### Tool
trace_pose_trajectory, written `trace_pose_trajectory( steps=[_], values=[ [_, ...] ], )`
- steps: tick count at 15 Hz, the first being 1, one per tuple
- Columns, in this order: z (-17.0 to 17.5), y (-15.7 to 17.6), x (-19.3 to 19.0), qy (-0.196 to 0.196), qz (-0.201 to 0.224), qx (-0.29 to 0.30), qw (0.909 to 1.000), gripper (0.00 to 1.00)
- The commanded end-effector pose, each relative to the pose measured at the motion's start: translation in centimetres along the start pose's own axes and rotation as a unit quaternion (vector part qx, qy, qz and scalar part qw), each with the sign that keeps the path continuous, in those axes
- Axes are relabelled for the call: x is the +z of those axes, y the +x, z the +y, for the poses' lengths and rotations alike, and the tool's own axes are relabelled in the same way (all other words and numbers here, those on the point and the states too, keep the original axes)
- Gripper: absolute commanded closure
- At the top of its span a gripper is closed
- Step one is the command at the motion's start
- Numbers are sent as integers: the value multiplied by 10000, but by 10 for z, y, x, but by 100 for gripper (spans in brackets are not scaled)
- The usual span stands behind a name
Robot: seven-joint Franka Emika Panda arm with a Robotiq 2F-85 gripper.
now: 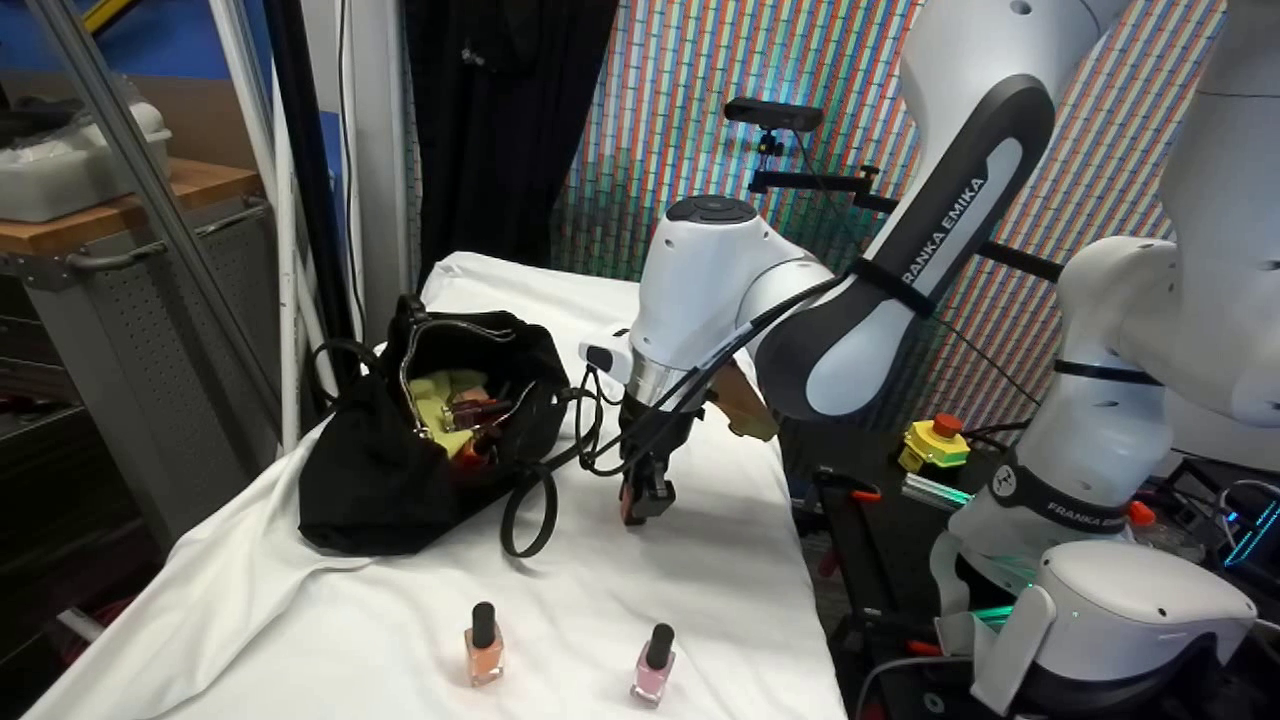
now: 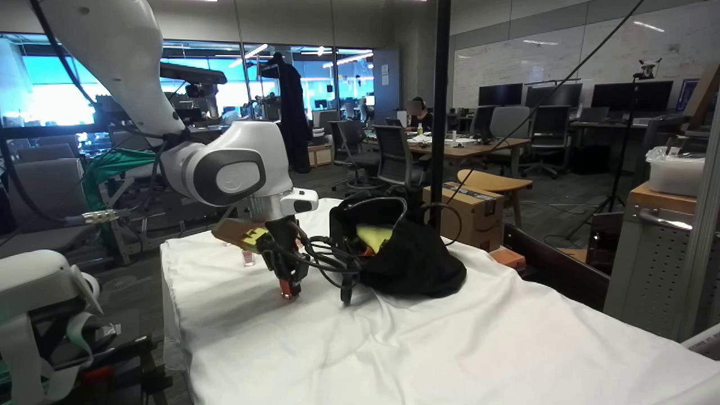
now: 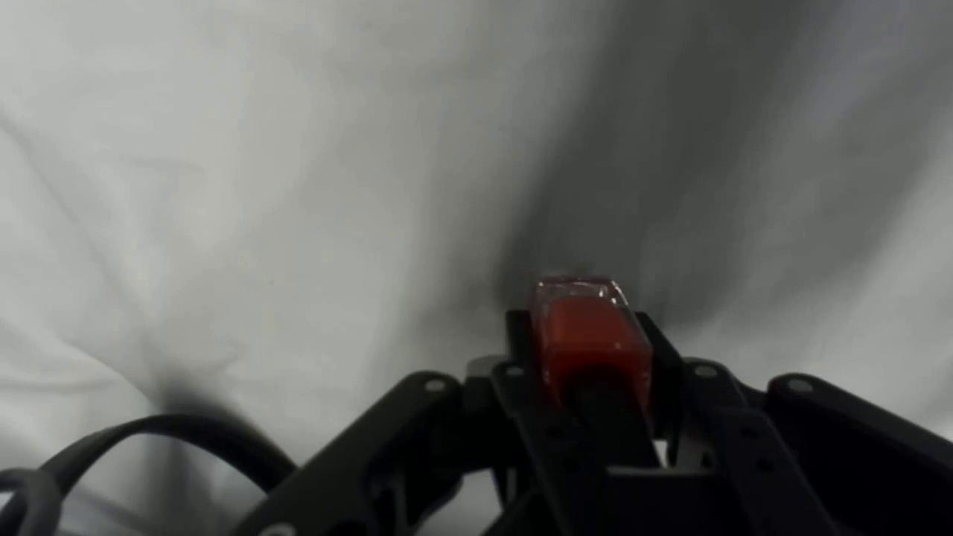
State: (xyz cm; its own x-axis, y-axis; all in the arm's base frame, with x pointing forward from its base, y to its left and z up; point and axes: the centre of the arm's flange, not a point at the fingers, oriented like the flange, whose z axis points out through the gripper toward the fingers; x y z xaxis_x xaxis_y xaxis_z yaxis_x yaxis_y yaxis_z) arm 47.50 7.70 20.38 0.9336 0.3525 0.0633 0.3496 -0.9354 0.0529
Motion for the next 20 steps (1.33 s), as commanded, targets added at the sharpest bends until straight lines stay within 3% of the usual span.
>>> trace_pose_trajectory(
  steps=[1, 4, 10, 15, 20],
  values=[
    [7, 10, -3, -15, -82, 50, 10000, 85],
    [9, 22, -20, -43, -247, 59, 9997, 85],
    [19, 88, -91, -323, -323, 176, 9988, 85],
    [36, 143, -130, -529, -93, 233, 9983, 85],
    [62, 193, -129, -738, 268, 551, 9954, 85]
  ],
)
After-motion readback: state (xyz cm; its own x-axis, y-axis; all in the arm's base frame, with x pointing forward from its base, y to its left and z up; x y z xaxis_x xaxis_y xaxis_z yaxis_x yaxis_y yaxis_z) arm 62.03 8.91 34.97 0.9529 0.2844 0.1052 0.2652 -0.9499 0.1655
